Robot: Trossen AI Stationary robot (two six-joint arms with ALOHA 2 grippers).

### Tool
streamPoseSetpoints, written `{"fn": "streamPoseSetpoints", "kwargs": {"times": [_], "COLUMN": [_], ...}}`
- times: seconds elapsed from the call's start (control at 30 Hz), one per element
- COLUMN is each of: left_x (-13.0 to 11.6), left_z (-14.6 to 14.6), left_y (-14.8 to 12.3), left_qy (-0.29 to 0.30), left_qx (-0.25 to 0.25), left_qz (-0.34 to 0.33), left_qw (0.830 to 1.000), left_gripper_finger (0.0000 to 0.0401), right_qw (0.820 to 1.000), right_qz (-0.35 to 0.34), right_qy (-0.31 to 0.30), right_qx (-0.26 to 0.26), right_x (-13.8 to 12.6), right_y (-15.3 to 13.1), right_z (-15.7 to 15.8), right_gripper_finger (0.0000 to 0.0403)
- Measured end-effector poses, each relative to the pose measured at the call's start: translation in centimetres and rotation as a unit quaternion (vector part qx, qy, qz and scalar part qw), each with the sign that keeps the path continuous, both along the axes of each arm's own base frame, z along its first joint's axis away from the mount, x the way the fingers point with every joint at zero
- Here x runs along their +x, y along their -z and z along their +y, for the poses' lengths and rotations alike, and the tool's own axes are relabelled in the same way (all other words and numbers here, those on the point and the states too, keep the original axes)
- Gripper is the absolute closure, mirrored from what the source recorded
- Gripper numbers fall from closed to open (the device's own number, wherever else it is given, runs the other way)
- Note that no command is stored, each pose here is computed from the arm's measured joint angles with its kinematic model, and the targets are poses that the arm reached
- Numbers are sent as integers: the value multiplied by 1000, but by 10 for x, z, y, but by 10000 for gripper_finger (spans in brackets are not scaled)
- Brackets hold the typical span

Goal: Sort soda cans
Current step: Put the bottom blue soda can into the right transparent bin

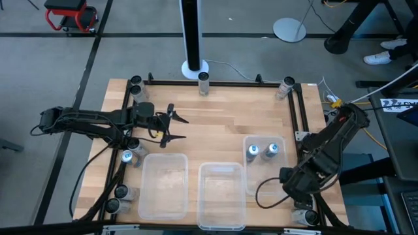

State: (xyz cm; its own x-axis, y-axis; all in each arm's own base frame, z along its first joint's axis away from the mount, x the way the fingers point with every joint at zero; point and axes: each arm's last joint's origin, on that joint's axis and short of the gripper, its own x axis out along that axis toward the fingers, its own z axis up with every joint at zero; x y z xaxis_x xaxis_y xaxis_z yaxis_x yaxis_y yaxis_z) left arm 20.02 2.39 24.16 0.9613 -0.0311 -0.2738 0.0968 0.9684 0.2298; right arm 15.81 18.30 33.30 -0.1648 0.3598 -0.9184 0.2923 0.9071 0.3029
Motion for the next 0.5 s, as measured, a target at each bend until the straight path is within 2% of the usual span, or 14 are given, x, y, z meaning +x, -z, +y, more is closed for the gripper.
{"fn": "streamPoseSetpoints", "kwargs": {"times": [0.17, 0.27, 0.5], "left_x": [1, 1, 1], "left_z": [0, 0, 0], "left_y": [-4, -5, -5], "left_qy": [1, 2, 3], "left_qx": [6, 10, 15], "left_qz": [-21, -24, -24], "left_qw": [1000, 1000, 1000], "left_gripper_finger": [113, 113, 113], "right_qw": [999, 999, 994], "right_qz": [-21, 9, 96], "right_qy": [-20, -26, 12], "right_qx": [-28, -46, -58], "right_x": [5, 1, 0], "right_y": [10, 16, 24], "right_z": [11, 15, 19], "right_gripper_finger": [84, 84, 84]}}
